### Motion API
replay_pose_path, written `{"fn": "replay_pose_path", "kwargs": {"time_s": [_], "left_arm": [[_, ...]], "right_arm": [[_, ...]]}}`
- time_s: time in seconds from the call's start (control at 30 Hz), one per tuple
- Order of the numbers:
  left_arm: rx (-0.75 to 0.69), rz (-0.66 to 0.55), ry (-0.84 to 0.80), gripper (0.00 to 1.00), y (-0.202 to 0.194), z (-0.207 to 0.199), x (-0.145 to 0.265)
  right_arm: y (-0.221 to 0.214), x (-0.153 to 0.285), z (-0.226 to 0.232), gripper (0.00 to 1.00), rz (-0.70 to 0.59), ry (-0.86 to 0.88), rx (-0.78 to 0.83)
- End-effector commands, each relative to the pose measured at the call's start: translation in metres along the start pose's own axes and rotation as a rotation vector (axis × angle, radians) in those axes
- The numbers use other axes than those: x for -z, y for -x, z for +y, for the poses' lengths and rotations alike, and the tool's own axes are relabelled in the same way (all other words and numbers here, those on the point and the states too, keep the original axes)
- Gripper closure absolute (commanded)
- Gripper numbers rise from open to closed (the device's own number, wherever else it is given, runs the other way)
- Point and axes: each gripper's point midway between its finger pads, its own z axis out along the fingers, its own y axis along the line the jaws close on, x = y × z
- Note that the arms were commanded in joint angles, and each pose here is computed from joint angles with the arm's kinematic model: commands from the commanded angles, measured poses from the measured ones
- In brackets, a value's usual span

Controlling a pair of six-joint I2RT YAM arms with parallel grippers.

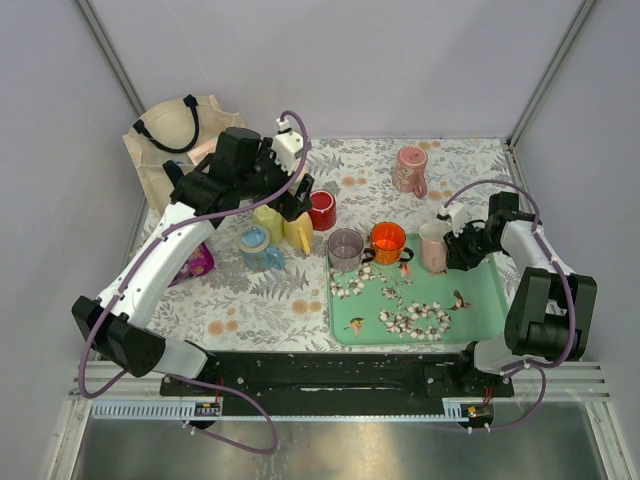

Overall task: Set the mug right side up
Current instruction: Place the cup on the tray.

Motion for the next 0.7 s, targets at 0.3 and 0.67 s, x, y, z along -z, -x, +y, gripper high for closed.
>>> {"fn": "replay_pose_path", "kwargs": {"time_s": [0.3,0.67], "left_arm": [[0.027,0.008,-0.082,0.07,-0.014,-0.019,0.009],[0.030,0.009,-0.104,0.08,-0.019,-0.024,0.009]], "right_arm": [[-0.017,0.011,-0.026,0.55,0.098,-0.113,0.196],[0.008,0.017,-0.027,0.41,0.016,-0.104,0.127]]}}
